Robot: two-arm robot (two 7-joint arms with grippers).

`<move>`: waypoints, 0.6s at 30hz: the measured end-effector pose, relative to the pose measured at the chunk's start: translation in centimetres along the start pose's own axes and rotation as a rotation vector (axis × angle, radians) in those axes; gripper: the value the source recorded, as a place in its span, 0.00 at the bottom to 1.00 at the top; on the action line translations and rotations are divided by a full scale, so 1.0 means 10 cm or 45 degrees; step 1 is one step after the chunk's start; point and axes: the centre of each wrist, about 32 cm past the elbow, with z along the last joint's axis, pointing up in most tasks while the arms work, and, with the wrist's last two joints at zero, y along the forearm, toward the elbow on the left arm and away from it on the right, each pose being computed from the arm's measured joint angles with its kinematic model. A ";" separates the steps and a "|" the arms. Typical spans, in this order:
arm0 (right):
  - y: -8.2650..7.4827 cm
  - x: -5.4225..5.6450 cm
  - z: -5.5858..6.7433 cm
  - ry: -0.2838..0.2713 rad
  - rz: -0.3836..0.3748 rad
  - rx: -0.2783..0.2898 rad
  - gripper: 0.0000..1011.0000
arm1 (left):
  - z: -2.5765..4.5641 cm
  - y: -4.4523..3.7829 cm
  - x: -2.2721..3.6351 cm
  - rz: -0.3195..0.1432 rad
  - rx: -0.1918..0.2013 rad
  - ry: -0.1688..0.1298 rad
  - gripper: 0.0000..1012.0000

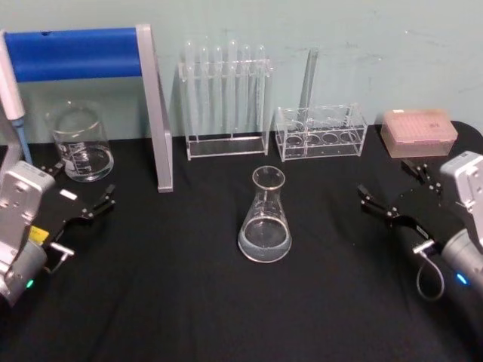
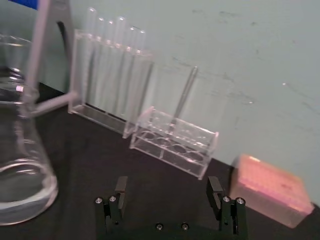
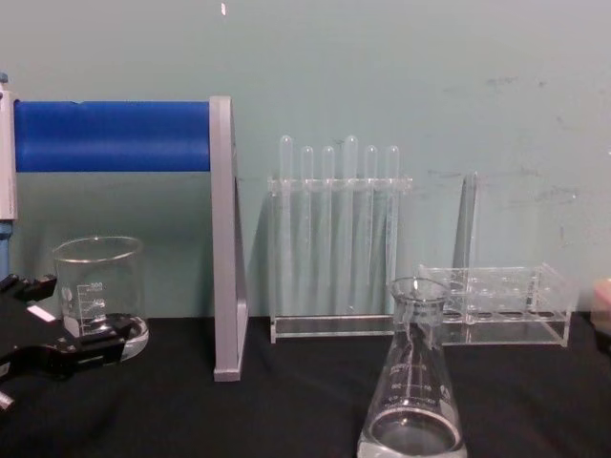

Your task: Grasp the erlenmeyer flask with one hand, shake it three times, then place it back.

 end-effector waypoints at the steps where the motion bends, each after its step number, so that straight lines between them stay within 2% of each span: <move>1: -0.02 0.00 0.00 0.008 0.007 0.000 0.99 | 0.000 0.000 0.000 0.000 0.000 0.000 0.99; 8: -0.21 -0.11 0.05 0.107 0.109 0.016 0.99 | 0.000 0.000 0.000 0.000 0.000 0.000 0.99; 18: -0.29 -0.30 0.09 0.195 0.244 0.023 0.99 | 0.000 0.000 0.000 0.000 0.000 0.000 0.99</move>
